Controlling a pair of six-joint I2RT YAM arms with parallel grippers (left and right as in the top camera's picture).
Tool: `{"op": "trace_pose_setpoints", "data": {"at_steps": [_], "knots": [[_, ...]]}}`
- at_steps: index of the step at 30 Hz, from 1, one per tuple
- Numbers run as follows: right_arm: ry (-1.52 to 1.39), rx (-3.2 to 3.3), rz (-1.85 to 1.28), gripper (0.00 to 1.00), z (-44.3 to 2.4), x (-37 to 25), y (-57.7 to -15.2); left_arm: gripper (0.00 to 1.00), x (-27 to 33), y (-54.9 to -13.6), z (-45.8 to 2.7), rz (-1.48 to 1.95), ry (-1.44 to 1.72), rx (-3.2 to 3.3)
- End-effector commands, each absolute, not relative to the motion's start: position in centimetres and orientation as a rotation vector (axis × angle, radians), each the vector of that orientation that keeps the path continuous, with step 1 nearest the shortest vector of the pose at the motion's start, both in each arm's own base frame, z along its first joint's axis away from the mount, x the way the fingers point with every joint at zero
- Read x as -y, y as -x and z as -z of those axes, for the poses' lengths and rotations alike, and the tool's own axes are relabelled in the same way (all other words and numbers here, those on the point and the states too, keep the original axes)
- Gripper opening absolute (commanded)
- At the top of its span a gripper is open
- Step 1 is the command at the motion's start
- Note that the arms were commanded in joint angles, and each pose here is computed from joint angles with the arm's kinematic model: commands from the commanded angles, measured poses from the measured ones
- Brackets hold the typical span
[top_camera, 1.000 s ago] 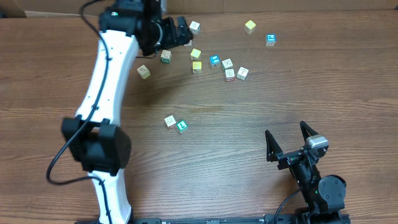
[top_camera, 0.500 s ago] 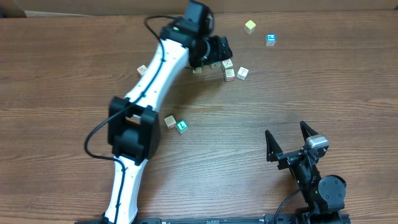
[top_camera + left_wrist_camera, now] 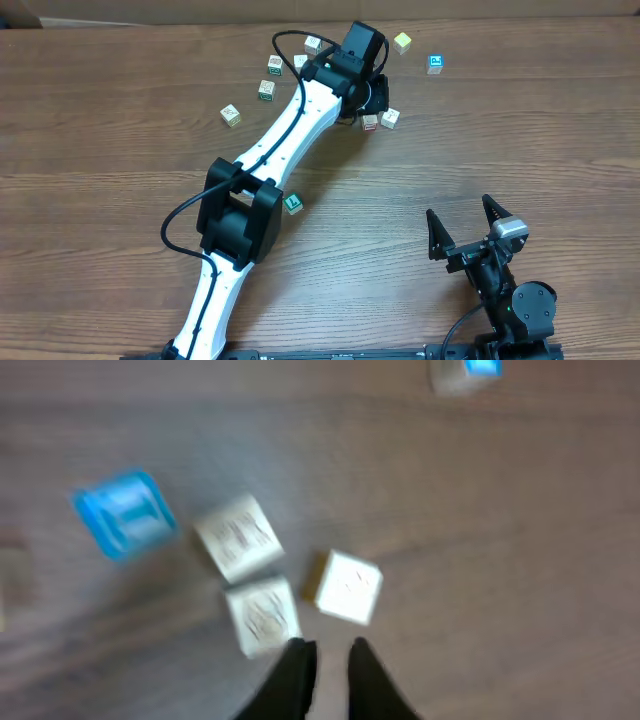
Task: Form a circle
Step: 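Lower the open left gripper around the cream pretzel E block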
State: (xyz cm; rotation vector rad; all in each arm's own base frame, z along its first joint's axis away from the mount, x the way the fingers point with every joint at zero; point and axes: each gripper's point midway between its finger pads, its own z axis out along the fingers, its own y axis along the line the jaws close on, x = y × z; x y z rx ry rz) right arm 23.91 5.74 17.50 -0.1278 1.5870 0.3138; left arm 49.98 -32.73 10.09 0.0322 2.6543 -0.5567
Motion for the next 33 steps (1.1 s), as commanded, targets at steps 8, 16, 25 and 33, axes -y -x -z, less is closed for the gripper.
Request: {"op": "trace_pose_setpoints", "data": {"at_steps": [8,16,25,33], "knots": [[0.126,-1.584,-0.305,1.0,-17.3,-5.6,-24.0,0.61,33.0,-51.9,-6.5,0.388,-0.011,-2.599],[0.126,-1.584,-0.305,1.0,-17.3,-5.6,-24.0,0.5,32.8,-51.4,-5.3,0.365,-0.013,-2.634],[0.126,-1.584,-0.305,1.0,-17.3,-5.6,-24.0,0.45,32.6,-50.6,-4.7,0.343,-0.019,-2.667],[0.126,-1.584,-0.305,1.0,-17.3,-5.6,-24.0,0.5,32.5,-49.7,-3.4,0.324,-0.019,-2.697]]}}
